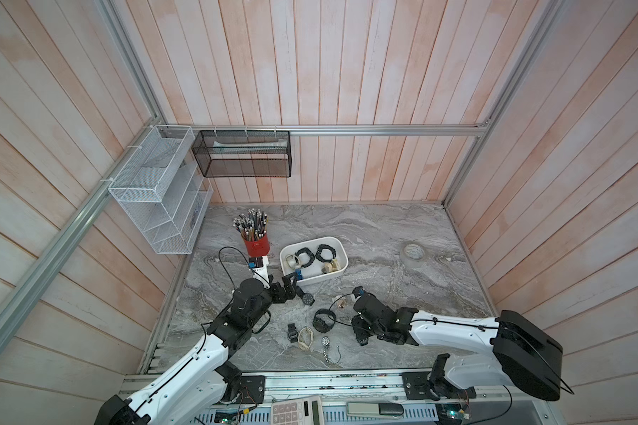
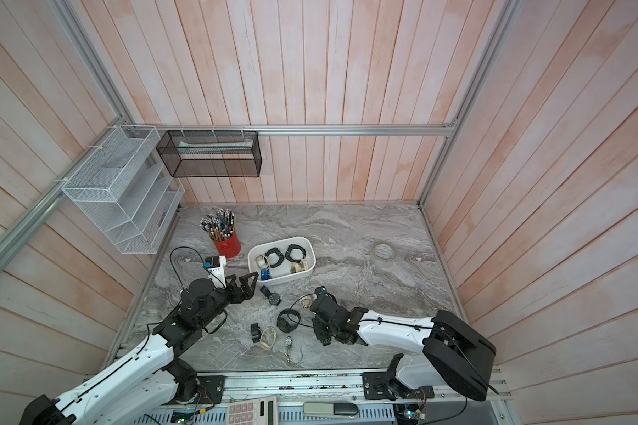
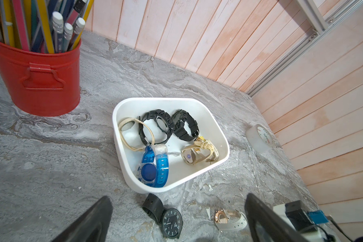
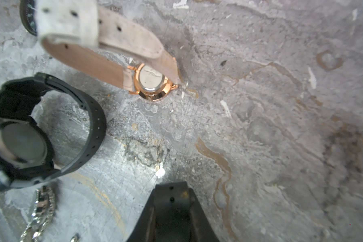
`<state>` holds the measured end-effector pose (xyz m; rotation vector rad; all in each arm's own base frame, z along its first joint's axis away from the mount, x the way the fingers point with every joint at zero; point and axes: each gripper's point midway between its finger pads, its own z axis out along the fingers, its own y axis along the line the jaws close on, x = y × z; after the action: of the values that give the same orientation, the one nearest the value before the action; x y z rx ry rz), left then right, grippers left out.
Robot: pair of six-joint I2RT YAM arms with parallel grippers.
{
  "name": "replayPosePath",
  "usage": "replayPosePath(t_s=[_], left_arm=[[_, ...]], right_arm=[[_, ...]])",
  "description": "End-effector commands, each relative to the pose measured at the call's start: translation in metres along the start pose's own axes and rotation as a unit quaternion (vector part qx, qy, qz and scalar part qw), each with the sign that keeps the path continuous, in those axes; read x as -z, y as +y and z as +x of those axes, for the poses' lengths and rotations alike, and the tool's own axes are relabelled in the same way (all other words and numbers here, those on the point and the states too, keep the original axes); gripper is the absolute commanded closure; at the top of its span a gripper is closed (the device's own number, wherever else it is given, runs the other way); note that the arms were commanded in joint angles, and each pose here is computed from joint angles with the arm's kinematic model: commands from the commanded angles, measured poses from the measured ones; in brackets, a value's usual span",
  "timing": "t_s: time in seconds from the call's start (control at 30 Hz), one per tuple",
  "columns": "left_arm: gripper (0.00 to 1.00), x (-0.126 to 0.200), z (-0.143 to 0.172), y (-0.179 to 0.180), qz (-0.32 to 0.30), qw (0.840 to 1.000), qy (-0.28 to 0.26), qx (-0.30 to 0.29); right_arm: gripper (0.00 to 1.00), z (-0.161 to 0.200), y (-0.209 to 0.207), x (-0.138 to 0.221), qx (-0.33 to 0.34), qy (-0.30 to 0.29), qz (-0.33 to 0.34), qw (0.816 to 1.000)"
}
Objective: Put the watch into the storage box
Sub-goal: Pick up the watch at the center of the board, then place the watch in the storage box.
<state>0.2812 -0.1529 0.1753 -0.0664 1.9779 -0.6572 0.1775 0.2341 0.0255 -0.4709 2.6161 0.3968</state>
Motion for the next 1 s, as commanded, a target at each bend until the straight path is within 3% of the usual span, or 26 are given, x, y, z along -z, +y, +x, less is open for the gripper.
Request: replayPosePath(t_s=[0.0,0.13,0.63,0.97], left_arm=[[0.0,0.001,0.003,0.009,-0.016,1.0,0.0,-0.003],[0.0,0.001,0.003,0.007,-0.013,1.0,0.001,-0.001],[0.0,0.005,0.009,0.015,-0.026,1.0,0.005,0.004],[0.0,0.009,0.018,0.018,-0.025,0.999,0.016,0.019]], right_arm=[[0.79,-0.015,-0.005,0.01,0.011,-0.019,0.033,0.999],[0.8,-0.041,-0.007,0.028,0.022,-0.052,0.061,0.997],[0.8,-0.166,0.007,0.095,0.057,-0.19,0.057,0.978],[0.8,-0.25,0.015,0.084,0.067,-0.248,0.033,0.966]])
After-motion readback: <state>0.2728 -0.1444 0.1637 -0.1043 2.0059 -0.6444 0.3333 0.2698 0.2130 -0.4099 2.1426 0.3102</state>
